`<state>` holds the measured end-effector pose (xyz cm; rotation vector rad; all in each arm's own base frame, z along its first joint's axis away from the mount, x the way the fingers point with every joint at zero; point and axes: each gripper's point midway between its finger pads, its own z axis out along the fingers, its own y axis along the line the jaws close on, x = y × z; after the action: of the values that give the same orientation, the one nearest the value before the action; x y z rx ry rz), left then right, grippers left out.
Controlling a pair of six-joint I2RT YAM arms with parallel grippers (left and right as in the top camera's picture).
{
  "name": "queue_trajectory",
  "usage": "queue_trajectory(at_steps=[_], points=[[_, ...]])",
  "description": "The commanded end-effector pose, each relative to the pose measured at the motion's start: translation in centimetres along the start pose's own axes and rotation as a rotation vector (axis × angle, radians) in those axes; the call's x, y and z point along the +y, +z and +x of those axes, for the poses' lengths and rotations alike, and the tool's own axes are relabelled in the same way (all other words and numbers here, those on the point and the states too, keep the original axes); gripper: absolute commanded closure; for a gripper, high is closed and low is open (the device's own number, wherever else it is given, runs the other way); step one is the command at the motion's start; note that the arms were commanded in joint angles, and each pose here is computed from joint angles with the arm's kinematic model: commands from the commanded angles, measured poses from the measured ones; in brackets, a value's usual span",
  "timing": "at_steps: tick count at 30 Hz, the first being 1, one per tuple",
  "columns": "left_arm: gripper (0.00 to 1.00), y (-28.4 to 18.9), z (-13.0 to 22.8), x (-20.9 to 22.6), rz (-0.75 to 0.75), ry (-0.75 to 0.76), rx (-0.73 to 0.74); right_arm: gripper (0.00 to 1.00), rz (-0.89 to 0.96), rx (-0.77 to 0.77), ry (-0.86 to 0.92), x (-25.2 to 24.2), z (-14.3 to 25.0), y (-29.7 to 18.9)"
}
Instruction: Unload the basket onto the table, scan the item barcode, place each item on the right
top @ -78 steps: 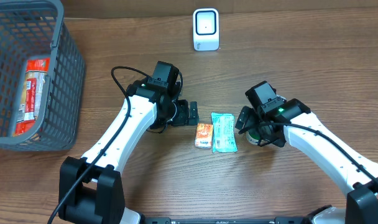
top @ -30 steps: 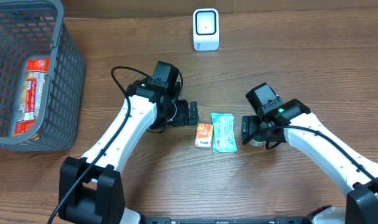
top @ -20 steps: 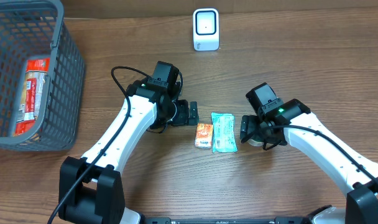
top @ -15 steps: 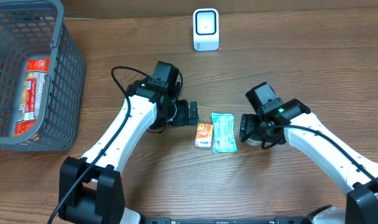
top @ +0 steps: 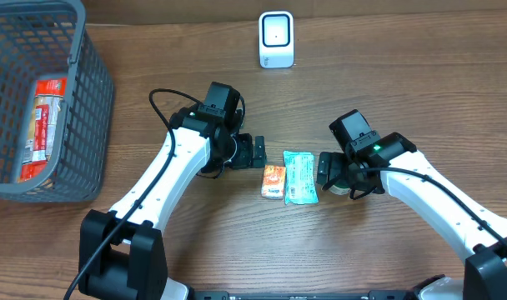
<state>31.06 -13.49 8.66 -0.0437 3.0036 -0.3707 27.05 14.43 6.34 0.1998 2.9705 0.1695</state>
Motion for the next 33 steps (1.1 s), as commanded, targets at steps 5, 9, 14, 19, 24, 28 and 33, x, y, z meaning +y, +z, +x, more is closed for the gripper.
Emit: queue_trajectory(at_steps=[5,9,14,19,24,28,33], points=[[0.00,-0.4,-0.4,-0.1,0.002,0.022,-0.017,0.00,-0.016,-0.066,-0.025,-0.5,-4.3,-4.2],[0.00,-0.4,-0.4,-0.1,0.002,0.022,-0.017,0.00,-0.017,-0.120,-0.006,-1.8,-6.8,-5.9],[0.00,-0.4,-0.4,-0.1,0.002,0.022,-0.017,0.00,0.112,-0.193,0.116,-7.4,-9.4,-6.4],[0.00,-0.4,-0.4,-0.1,0.002,0.022,-0.017,0.00,0.248,-0.222,0.243,-13.5,-10.3,-7.2],[0.00,-0.4,-0.4,-0.1,0.002,0.022,-0.017,0.00,0.264,-0.229,0.312,-15.9,-10.6,-7.5],[0.00,-0.4,-0.4,-0.1,0.002,0.022,-0.017,0.00,0.268,-0.229,0.331,-16.5,-10.6,-7.5],[0.00,-0.4,-0.4,-0.1,0.003,0.022,-0.017,0.00,0.268,-0.229,0.331,-16.5,-10.6,-7.5]])
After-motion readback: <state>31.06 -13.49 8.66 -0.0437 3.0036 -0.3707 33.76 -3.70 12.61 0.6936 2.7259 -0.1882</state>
